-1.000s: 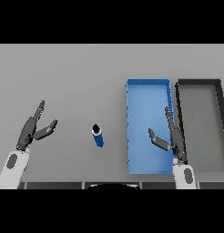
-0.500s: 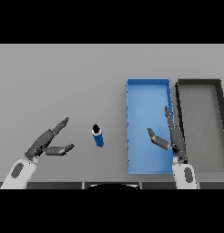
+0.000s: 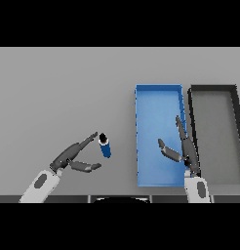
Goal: Pick up the blue pipe and place it into the blue bin.
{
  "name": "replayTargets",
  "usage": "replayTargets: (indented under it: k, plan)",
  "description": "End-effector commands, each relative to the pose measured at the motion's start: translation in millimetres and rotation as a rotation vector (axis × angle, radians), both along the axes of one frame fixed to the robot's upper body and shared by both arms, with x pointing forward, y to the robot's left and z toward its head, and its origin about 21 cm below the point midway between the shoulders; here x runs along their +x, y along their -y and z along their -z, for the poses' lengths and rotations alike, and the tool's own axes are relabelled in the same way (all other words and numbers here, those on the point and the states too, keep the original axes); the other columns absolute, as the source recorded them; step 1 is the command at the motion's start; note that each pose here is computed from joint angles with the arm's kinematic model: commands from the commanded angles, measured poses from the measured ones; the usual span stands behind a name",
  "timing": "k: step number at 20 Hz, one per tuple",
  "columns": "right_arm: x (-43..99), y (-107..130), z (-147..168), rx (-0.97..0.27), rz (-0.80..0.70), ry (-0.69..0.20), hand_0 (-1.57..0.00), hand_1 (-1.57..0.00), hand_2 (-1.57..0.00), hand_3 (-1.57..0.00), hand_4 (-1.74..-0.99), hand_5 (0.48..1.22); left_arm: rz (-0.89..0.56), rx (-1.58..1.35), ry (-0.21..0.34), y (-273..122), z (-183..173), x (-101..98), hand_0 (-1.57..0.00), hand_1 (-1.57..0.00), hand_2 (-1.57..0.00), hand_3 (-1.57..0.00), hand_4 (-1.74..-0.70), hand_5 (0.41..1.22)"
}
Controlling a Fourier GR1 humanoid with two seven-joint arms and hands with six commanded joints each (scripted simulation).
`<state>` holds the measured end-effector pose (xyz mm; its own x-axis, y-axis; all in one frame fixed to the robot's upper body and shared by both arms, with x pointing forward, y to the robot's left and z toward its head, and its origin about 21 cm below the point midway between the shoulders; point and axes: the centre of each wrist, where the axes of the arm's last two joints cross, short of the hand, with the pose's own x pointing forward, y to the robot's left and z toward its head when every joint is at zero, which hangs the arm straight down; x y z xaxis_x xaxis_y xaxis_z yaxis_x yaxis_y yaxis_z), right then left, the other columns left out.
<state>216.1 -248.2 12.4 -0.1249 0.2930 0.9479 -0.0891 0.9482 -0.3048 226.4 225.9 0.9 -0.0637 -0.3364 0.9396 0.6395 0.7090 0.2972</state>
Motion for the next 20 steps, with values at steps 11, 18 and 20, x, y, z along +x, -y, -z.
replayTargets:
  k: [11, 18, 20]
  plan:
    - [0.3, 6.2, -0.3, -0.003, 0.01, 0.001, 0.0, 0.0, 0.0, 0.0, -1.221, 0.645, -0.003, 0.023, 0.007, 53.1, 25.6, 20.7, 0.0, 0.0, 0.0, 0.0, -1.05, 0.418]
    - [-5.2, 10.2, -0.1, -0.013, 0.009, 0.021, 0.0, 0.0, 0.0, 0.0, -1.217, 0.655, 0.004, -0.154, -0.028, 78.0, 31.5, 25.1, -0.01, -0.16, -0.31, -0.28, -1.24, 0.613]
    - [-3.7, 10.6, 0.0, -0.007, 0.018, 0.003, 0.0, 0.0, 0.0, 0.0, -1.22, 0.656, -0.01, -0.206, -0.043, 79.2, 38.0, 23.7, -0.36, -0.55, -0.69, -0.74, -1.37, 0.832]
